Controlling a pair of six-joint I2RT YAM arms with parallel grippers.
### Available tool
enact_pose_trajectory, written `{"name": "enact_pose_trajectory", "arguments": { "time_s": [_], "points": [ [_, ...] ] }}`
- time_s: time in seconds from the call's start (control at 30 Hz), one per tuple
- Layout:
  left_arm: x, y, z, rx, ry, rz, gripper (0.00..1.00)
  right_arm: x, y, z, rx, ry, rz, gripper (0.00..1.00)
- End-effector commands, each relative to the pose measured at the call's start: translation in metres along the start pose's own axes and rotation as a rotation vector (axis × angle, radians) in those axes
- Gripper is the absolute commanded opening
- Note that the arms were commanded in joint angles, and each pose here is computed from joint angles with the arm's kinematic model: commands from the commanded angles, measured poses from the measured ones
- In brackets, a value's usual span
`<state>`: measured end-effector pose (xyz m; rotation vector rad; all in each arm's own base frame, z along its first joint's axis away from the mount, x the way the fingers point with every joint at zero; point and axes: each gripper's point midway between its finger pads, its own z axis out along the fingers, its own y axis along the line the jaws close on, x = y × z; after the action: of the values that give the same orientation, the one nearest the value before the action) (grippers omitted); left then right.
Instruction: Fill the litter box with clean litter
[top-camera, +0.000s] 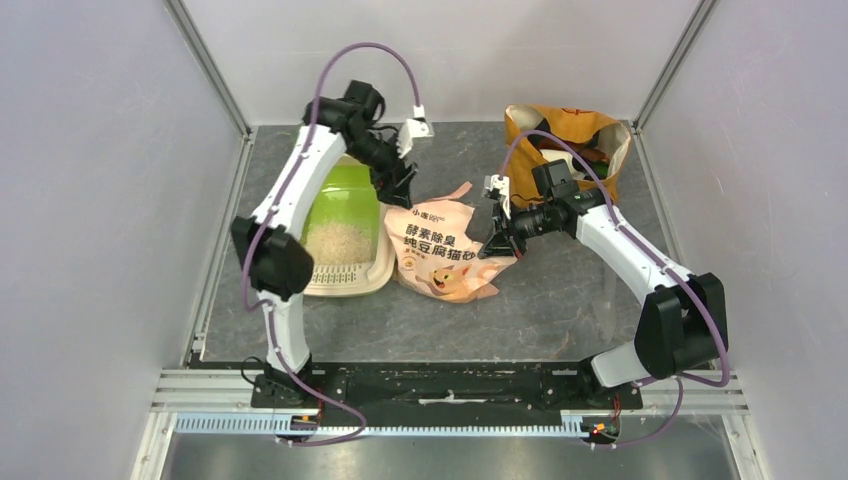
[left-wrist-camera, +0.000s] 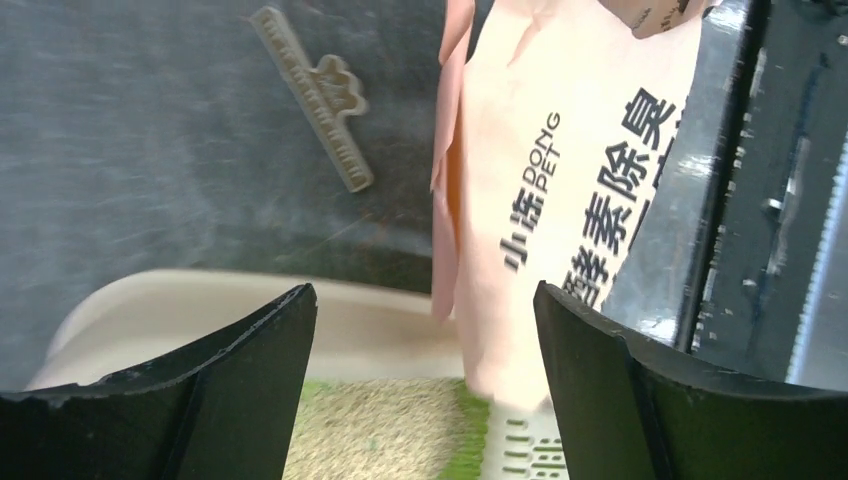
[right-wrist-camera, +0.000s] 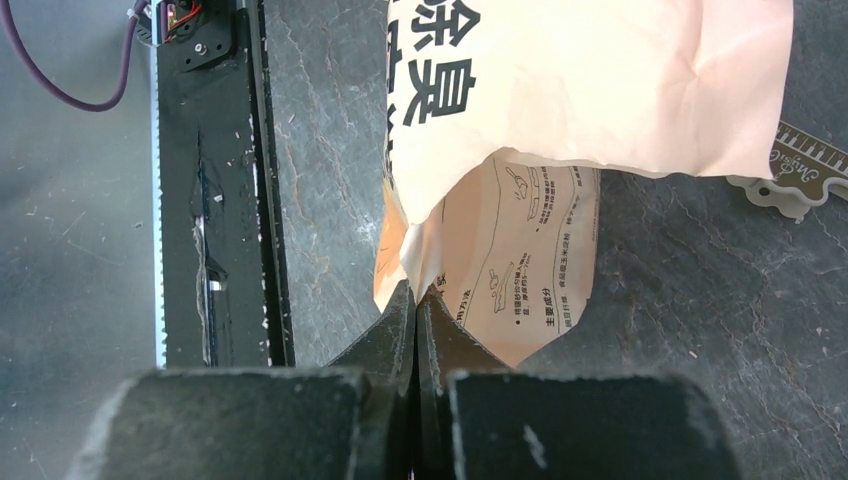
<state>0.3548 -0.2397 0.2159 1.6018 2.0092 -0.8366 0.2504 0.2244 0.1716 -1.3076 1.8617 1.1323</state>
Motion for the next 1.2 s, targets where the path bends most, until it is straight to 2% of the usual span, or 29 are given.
{"name": "enact_pose_trajectory", "arguments": {
  "time_s": [0.0, 0.13, 0.23, 0.4, 0.53, 0.7, 0.83, 0.93, 1.1, 1.17],
  "points": [
    [-0.068, -0.041, -0.091, -0.248, -0.222, 0.293, 0.87, -0.006, 0.007, -0.007, 0.004, 0.006, 0.018, 0.0],
    [-0.076, -0.082, -0.098, -0.36, -0.255, 0.511, 0.9, -0.007, 0.008, -0.007, -0.017, 0.012, 0.072, 0.0],
    [-0.06, -0.105, -0.068, -0.338, -0.196, 0.618, 0.92, -0.007, 0.007, -0.007, -0.019, 0.014, 0.078, 0.0],
    [-0.059, -0.088, -0.024, -0.286, -0.211, 0.521, 0.92, -0.01, 0.007, -0.009, -0.019, 0.017, 0.06, 0.0],
    [-0.054, -0.083, 0.016, -0.18, -0.214, 0.513, 0.92, -0.008, 0.006, -0.009, -0.013, 0.023, 0.049, 0.0],
    [-0.037, -0.084, 0.049, -0.072, -0.148, 0.497, 0.9, -0.01, 0.002, -0.01, 0.001, 0.028, 0.035, 0.0],
    [-0.008, -0.1, 0.061, 0.052, -0.07, 0.408, 0.85, -0.011, 0.001, -0.01, 0.005, 0.031, 0.03, 0.0],
    [0.013, -0.109, 0.067, 0.105, -0.02, 0.35, 0.75, -0.012, 0.002, -0.012, 0.005, 0.029, 0.023, 0.0],
    [0.022, -0.119, 0.068, 0.144, -0.01, 0.316, 0.32, -0.011, 0.008, -0.016, -0.002, 0.035, 0.007, 0.0],
    [0.021, -0.118, 0.067, 0.137, -0.01, 0.31, 0.09, -0.01, 0.009, -0.019, -0.001, 0.038, 0.029, 0.0]
  ]
}}
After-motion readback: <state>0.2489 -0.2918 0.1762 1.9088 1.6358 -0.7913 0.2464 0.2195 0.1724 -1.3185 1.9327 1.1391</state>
